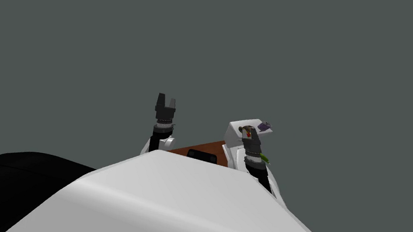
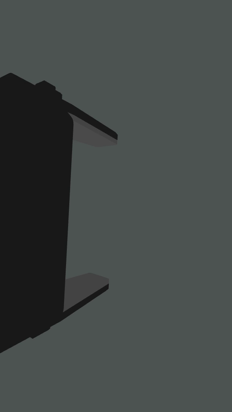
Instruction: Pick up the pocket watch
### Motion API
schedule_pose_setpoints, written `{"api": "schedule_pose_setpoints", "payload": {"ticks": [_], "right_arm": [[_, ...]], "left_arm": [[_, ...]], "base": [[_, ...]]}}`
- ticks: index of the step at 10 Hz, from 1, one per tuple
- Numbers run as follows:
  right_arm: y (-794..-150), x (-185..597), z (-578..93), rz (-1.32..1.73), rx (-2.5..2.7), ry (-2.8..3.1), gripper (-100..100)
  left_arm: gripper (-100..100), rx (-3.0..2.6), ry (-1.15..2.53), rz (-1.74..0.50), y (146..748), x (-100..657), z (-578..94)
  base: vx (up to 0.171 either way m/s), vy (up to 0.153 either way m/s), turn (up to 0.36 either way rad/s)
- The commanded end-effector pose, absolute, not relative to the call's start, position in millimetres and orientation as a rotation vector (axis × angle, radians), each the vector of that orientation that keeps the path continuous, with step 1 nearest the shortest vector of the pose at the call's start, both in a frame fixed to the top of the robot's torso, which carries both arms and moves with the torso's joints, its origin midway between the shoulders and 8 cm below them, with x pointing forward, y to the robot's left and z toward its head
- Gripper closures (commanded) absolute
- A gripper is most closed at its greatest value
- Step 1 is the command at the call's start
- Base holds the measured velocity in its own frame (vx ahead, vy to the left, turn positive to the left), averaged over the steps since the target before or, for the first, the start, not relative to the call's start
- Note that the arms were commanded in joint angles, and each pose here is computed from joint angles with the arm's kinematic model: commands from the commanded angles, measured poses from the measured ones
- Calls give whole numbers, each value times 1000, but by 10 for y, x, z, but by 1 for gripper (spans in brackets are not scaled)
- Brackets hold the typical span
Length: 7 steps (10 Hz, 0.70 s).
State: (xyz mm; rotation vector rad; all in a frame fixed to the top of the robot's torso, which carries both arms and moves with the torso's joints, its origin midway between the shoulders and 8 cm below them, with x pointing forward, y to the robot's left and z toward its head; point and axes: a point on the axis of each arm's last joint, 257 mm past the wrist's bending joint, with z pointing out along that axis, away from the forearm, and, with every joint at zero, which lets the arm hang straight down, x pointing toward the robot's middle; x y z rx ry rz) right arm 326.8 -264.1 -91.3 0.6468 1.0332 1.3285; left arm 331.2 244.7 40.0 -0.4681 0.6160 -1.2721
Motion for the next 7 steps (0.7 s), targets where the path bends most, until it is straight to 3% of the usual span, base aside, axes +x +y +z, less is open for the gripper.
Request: {"api": "schedule_pose_setpoints", "payload": {"ticks": [1,7], "right_arm": [[-2711,3238,-1168,1295,654,1117,-100],[-2891,3064,-1841,1194,647,1367,-100]], "left_arm": [[0,-468,616,-1272,2447,3312,400],[0,-468,616,-1272,2447,3312,400]], "base": [[1,-3,38],[2,0,45]]}}
